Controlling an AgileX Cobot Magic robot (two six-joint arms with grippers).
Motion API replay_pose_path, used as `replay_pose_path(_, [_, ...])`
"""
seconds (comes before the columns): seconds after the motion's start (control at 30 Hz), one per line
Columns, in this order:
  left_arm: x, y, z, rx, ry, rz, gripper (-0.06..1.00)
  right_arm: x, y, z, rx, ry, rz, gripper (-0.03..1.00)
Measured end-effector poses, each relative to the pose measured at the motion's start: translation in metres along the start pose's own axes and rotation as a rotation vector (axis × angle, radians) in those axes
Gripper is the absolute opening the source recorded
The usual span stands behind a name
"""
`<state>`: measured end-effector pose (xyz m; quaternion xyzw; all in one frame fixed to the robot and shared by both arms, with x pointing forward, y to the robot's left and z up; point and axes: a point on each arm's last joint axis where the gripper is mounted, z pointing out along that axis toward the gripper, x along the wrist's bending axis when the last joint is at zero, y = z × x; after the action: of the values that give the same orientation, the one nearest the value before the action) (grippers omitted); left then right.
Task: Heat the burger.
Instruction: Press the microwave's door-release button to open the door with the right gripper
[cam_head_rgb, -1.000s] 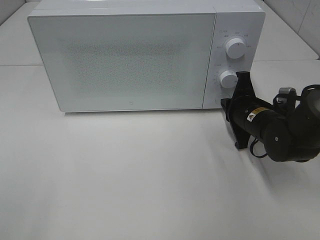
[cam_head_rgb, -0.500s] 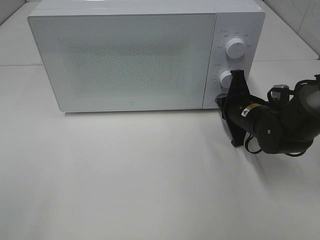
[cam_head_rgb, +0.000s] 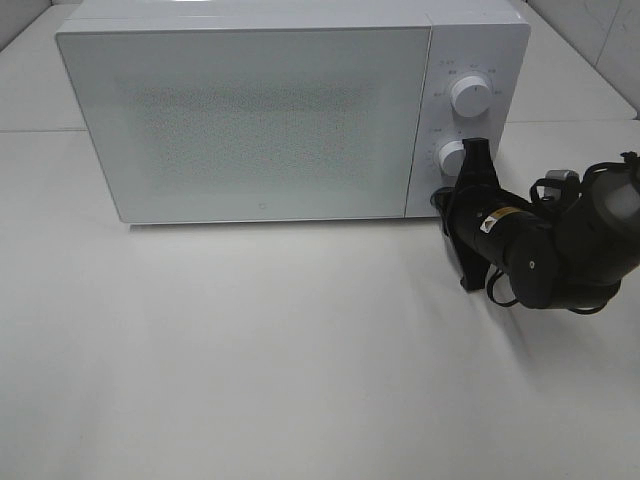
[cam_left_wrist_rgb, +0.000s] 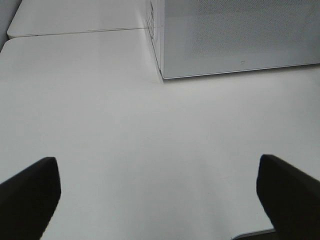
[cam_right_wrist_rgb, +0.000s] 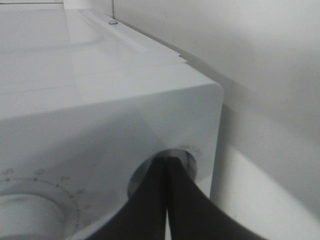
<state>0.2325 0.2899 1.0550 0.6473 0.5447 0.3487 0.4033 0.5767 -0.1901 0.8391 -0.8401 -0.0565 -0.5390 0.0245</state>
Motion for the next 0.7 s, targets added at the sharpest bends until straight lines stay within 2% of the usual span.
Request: replay_pose_path(0.7, [0.0000,0.0000,0.0000,0.000,0.000,0.000,0.99,0.0037,-0.0031,0.0058,0.007,-0.020,0.011,0.02])
